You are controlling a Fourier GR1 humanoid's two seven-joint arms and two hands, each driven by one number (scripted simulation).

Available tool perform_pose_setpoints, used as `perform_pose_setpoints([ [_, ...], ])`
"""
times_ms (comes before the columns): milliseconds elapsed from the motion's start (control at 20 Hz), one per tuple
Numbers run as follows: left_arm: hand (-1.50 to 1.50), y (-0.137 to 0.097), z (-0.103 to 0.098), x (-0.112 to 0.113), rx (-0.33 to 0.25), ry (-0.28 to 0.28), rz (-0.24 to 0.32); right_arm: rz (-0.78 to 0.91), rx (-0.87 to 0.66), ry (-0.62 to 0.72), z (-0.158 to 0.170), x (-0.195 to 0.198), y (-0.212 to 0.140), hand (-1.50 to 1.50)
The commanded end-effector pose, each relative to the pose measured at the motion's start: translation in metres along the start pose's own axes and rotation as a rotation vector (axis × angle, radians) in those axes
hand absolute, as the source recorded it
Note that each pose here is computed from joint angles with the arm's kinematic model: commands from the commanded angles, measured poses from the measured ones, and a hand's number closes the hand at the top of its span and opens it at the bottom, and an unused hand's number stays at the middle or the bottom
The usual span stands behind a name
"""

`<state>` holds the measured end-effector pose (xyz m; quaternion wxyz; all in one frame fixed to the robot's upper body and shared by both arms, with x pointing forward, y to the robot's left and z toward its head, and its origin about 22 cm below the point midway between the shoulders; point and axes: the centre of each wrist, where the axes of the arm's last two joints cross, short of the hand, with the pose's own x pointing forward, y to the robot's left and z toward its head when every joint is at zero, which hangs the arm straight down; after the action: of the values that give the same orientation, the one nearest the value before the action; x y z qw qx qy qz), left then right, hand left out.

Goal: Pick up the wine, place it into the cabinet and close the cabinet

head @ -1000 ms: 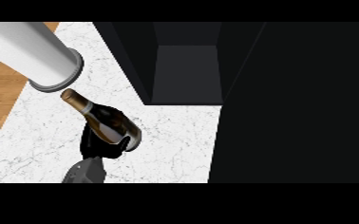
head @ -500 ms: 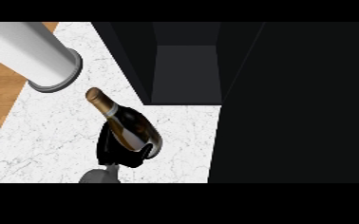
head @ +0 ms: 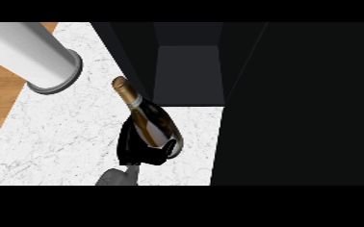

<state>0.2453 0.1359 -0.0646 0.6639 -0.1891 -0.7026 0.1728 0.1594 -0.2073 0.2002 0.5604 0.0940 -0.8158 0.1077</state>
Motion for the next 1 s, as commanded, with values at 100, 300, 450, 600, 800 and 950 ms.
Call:
perform_pose_setpoints([
  [100, 1.50, -0.004, -0.008, -0.014, 0.054, 0.012, 0.005, -0.019, 0.033, -0.006, 0.007, 0.008, 0.001, -1.50],
  [300, 1.50, -0.015, -0.005, -0.019, 0.057, 0.023, -0.005, -0.016, 0.007, 0.006, 0.002, 0.003, -0.012, -1.50],
  [450, 1.50, -0.016, -0.007, -0.031, 0.050, 0.001, -0.005, -0.028, 0.015, -0.013, -0.006, -0.008, -0.026, -1.50],
  [600, 1.50, -0.023, -0.026, -0.030, 0.038, -0.035, -0.033, -0.026, 0.025, -0.002, 0.009, -0.001, -0.005, -1.50],
  [800, 1.50, -0.025, -0.035, -0.032, 0.039, -0.033, -0.041, -0.017, 0.025, -0.007, 0.010, 0.000, -0.009, -1.50],
  [950, 1.50, -0.037, -0.051, -0.024, 0.037, -0.031, -0.055, -0.029, 0.009, -0.019, 0.007, 0.007, -0.008, -1.50],
])
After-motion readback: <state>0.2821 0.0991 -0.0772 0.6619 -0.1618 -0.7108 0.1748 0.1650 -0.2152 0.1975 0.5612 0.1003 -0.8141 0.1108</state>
